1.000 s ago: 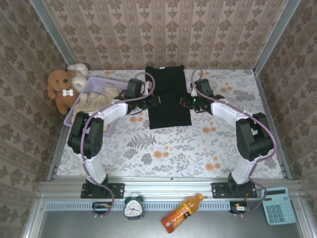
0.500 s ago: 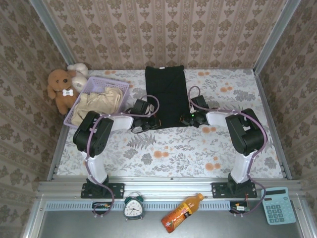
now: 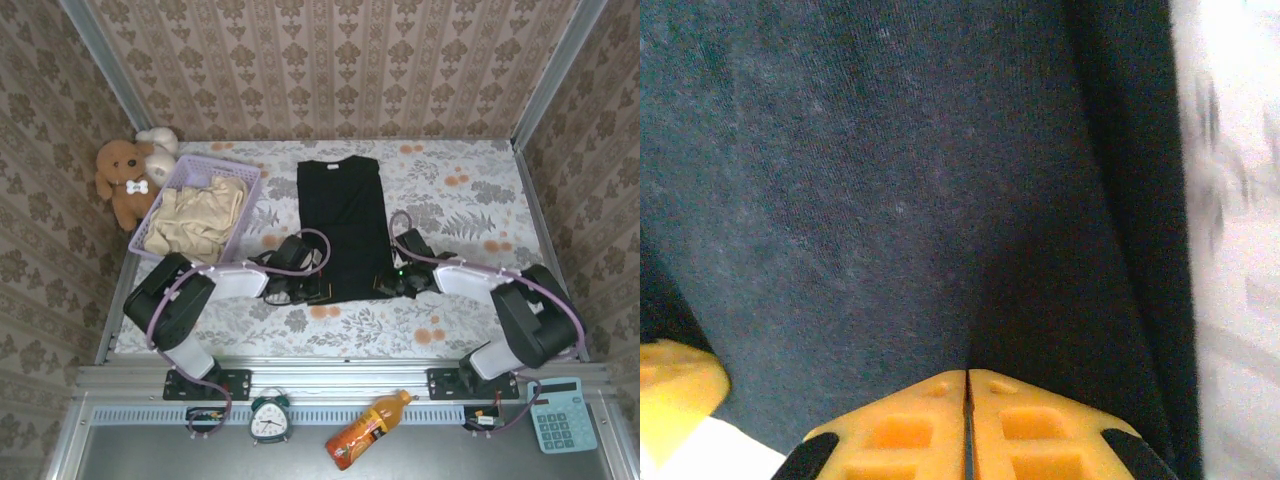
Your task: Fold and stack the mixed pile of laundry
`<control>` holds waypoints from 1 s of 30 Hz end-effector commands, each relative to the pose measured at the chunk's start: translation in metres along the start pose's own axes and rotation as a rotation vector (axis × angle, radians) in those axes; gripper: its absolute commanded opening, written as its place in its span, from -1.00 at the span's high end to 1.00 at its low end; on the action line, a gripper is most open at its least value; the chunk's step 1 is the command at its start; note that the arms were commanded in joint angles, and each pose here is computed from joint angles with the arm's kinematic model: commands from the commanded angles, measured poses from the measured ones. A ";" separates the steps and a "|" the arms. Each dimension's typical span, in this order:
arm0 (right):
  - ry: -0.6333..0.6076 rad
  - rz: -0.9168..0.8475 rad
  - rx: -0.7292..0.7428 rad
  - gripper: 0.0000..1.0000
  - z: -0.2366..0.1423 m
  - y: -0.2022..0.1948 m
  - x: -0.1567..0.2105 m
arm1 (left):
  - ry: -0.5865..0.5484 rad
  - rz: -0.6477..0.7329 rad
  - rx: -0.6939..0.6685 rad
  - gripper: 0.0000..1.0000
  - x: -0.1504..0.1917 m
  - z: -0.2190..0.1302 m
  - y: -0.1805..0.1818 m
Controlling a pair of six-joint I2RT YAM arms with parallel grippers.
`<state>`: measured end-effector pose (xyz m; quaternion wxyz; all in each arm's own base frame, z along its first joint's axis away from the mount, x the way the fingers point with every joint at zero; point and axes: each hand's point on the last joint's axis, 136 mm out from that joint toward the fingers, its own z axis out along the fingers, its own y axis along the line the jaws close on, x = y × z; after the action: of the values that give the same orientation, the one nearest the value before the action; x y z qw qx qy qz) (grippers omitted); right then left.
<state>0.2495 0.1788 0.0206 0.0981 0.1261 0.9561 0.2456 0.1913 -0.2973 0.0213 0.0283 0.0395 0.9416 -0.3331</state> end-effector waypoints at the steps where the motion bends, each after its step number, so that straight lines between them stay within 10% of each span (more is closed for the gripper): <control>1: 0.034 0.057 0.075 0.76 -0.018 -0.023 0.025 | 0.091 -0.078 -0.187 1.00 0.041 -0.012 0.032; 3: -0.009 0.043 0.085 0.72 -0.030 -0.023 0.022 | 0.072 -0.043 -0.190 1.00 0.039 -0.023 0.022; 11: -0.121 -0.063 0.092 -0.05 -0.074 -0.006 0.002 | -0.040 0.209 -0.217 -0.01 -0.010 -0.059 -0.032; 30: -0.025 0.016 0.125 0.12 -0.025 -0.028 0.040 | -0.003 -0.146 -0.148 -0.06 0.043 -0.041 0.020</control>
<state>0.1968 0.1535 0.0288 0.0941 0.1192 0.9716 0.1815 0.1451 -0.2432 0.0305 0.0061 0.0064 0.9728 -0.2315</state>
